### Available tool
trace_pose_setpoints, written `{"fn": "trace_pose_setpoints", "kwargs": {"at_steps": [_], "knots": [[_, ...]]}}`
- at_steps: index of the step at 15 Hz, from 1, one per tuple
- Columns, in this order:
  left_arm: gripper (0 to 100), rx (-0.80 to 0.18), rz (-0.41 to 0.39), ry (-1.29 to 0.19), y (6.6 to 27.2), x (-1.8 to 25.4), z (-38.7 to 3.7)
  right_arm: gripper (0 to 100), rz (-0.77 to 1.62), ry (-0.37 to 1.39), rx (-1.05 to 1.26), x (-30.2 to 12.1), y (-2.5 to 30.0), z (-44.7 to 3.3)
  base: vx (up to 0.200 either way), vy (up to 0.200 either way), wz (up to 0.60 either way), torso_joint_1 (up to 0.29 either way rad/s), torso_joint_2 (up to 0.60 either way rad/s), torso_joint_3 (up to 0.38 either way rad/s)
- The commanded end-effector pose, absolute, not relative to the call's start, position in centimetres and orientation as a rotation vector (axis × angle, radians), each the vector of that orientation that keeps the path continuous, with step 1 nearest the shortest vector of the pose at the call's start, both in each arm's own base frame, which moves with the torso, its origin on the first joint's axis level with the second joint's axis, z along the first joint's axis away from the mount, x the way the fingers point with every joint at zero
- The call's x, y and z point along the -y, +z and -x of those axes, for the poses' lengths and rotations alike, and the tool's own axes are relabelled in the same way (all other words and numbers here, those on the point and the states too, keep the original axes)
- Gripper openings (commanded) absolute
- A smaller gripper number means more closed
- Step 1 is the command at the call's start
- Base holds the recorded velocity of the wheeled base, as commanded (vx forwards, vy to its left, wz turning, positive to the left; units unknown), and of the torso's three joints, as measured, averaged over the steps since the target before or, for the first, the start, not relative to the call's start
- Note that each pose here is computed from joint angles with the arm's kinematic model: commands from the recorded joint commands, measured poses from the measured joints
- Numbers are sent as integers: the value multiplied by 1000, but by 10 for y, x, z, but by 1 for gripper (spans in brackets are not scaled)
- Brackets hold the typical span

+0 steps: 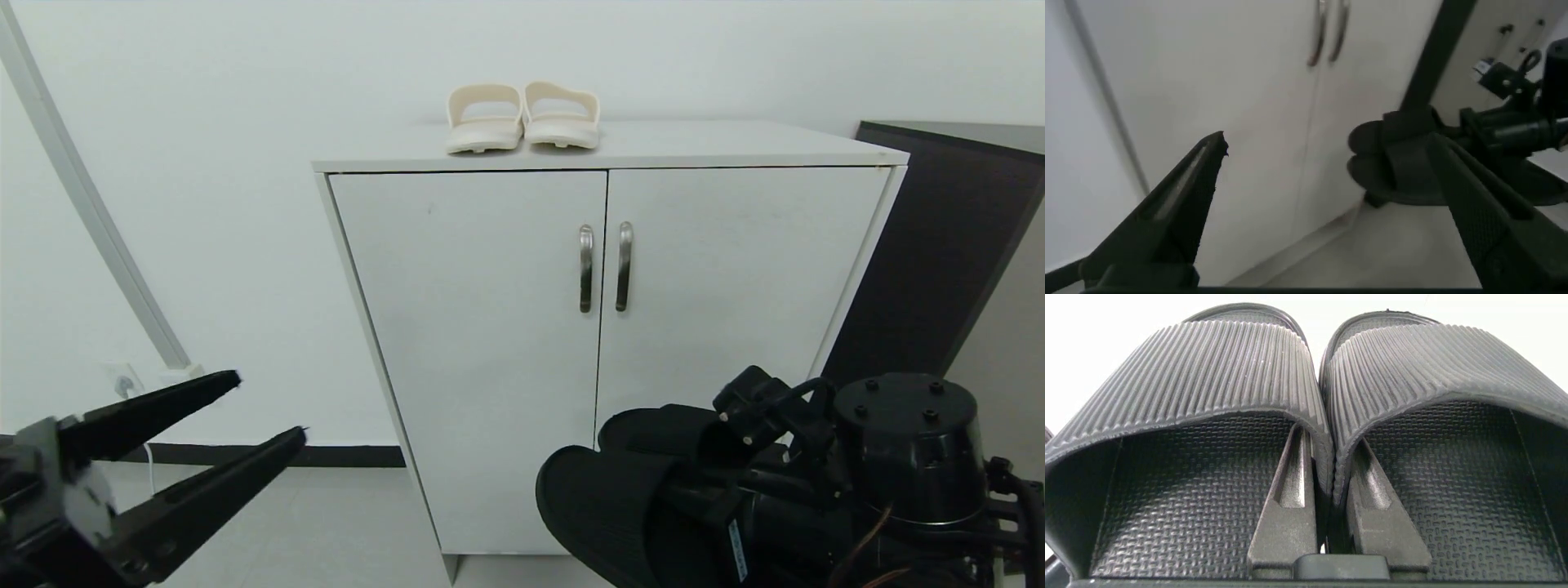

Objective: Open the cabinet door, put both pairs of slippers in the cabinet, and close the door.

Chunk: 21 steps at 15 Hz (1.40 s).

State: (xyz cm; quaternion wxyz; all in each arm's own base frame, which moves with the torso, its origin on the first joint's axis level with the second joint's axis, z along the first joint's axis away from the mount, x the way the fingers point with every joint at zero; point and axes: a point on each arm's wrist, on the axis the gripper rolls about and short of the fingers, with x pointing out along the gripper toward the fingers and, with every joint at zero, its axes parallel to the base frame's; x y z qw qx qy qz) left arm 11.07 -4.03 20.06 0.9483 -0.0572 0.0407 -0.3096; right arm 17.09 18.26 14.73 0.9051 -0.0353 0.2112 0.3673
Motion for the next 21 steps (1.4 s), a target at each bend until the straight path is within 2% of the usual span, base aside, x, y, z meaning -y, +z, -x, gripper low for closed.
{"fn": "trace_pose_setpoints", "kwargs": {"at_steps": [1, 8, 11, 13, 14, 18, 21], "knots": [[100, -176, 114, -734, 205, 72, -154, 0, 75, 759, -442, -183, 146, -171, 0, 0, 0, 0, 0, 0], [100, -157, 137, -880, 237, 136, -217, 0, 84, 751, -466, -185, 139, -174, 0, 0, 0, 0, 0, 0], [100, -135, 143, -1036, 249, 166, -234, 0, 87, 766, -484, -187, 135, -176, 0, 0, 0, 0, 0, 0], [100, -123, 150, -1071, 255, 181, -241, 0, 84, 782, -487, -187, 135, -175, 0, 0, 0, 0, 0, 0], [100, -133, 191, -1101, 259, 196, -247, 0, 86, 794, -496, -188, 133, -175, 0, 0, 0, 0, 0, 0], [100, -171, 277, -1198, 271, 211, -261, 0, 114, 814, -501, -187, 130, -174, 0, 0, 0, 0, 0, 0], [100, -220, 279, -1194, 261, 223, -277, 0, 114, 823, -503, -188, 129, -175, 0, 0, 0, 0, 0, 0]]}}
